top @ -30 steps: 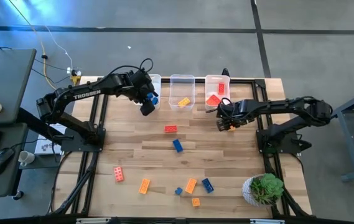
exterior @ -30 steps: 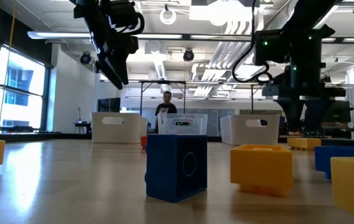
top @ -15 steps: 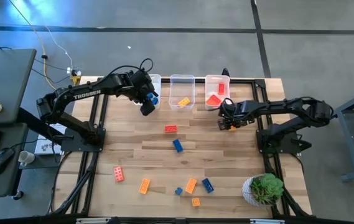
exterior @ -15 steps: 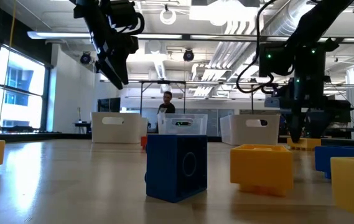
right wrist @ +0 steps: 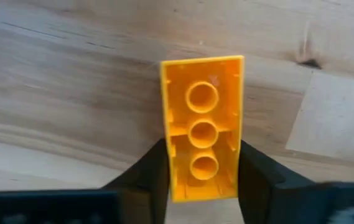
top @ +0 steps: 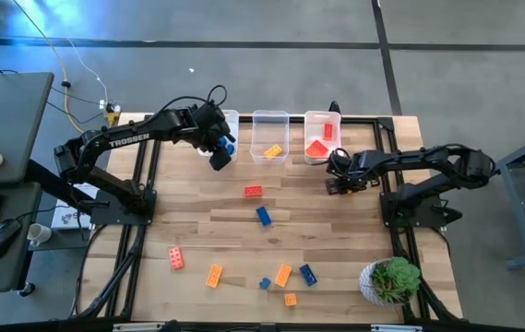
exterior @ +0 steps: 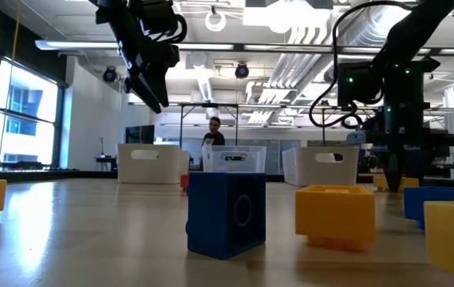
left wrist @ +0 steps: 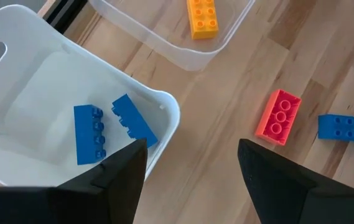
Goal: Sort & place blocks by color
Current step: Put the yellow game piece into the transparent bin
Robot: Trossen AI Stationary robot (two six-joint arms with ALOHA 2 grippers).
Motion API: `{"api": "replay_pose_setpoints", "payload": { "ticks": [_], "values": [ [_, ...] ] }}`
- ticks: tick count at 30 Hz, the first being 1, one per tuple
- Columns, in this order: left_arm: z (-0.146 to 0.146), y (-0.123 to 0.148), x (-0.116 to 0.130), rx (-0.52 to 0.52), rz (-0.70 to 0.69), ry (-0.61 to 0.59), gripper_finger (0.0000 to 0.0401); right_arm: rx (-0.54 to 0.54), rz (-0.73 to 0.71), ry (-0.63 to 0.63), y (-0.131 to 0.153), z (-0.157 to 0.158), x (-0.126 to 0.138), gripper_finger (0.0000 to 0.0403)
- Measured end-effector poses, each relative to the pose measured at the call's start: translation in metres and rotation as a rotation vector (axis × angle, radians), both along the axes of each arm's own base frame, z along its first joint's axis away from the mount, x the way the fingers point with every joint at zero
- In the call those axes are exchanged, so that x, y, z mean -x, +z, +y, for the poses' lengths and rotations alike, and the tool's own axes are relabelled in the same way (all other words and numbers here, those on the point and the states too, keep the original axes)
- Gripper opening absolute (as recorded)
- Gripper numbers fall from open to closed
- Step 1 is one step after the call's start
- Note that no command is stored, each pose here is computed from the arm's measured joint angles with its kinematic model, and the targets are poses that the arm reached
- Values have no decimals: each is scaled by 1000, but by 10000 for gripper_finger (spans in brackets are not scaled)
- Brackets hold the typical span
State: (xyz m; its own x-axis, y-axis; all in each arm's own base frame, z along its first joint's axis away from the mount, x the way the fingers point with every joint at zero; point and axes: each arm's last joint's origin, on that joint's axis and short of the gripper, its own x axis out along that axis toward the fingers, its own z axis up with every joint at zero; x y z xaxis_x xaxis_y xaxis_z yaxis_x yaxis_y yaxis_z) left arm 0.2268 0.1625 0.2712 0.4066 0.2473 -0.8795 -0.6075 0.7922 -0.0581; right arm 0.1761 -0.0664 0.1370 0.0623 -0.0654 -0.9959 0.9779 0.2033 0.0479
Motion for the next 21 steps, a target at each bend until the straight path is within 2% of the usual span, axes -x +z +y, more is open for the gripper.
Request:
{"api": "replay_pose_setpoints", "payload": {
  "ticks": [6,8,11,17,21],
  "values": [
    [0,0,0,0,0,0,239,-45,-26,31,2,1,-3,107],
    [0,0,0,3,-3,7,239,-102,-80,55,7,2,-9,107],
    [0,0,0,11,-8,19,239,-118,-152,109,18,2,-21,107],
    [1,1,-1,-13,-9,-18,239,-86,-405,228,45,3,-54,107],
    [1,3,-4,-18,-56,-89,239,-33,-576,332,66,3,-73,107]
  ]
}}
